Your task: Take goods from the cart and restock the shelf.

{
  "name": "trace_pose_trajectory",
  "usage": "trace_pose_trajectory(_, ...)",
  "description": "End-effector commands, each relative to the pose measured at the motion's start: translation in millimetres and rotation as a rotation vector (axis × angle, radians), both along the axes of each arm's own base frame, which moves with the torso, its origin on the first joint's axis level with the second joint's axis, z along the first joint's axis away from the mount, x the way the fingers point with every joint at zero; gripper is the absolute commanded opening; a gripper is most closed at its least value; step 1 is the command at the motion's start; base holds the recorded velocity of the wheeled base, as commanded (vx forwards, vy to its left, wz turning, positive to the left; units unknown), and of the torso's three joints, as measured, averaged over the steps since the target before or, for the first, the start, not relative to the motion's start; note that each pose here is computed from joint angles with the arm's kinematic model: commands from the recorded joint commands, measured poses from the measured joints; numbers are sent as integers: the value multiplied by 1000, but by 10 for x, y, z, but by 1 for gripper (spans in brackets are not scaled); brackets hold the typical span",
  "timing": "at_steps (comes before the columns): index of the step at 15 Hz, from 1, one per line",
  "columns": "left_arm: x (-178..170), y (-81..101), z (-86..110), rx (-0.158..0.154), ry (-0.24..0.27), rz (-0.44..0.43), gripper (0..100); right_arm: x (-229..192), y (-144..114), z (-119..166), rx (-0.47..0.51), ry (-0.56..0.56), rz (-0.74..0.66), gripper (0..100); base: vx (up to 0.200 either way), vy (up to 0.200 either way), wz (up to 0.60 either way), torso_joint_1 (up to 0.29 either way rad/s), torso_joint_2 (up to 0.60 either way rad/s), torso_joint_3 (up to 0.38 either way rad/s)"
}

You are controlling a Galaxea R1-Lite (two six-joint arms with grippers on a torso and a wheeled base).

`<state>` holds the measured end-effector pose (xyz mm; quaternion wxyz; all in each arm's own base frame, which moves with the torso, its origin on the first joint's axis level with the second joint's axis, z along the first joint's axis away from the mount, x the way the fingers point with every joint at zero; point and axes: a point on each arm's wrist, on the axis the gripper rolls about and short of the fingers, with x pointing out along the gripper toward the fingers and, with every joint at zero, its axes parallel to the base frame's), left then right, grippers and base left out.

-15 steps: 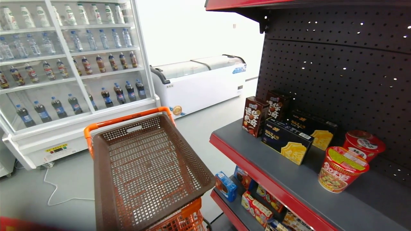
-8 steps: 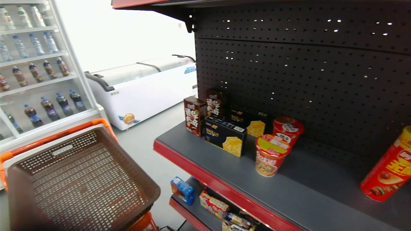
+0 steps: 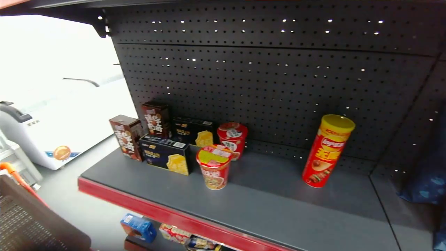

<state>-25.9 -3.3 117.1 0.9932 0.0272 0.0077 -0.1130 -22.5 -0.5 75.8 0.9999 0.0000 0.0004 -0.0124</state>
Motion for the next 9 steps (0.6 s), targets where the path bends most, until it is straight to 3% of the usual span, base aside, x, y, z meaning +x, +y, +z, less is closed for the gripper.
trace_pose_trajectory(1,6,2,2,1,4,-7,0,0,0,0,0,-1,0,100,0,0,-600,-7,-2,2)
trace_pose_trajectory(4,5,3,-4,-1,6,-10,0,0,0,0,0,-1,0,100,0,0,-600,4,1,1)
trace_pose_trajectory(9,17,2,-46,0,21,-10,0,0,0,0,0,-1,0,100,0,0,0,0,0,0)
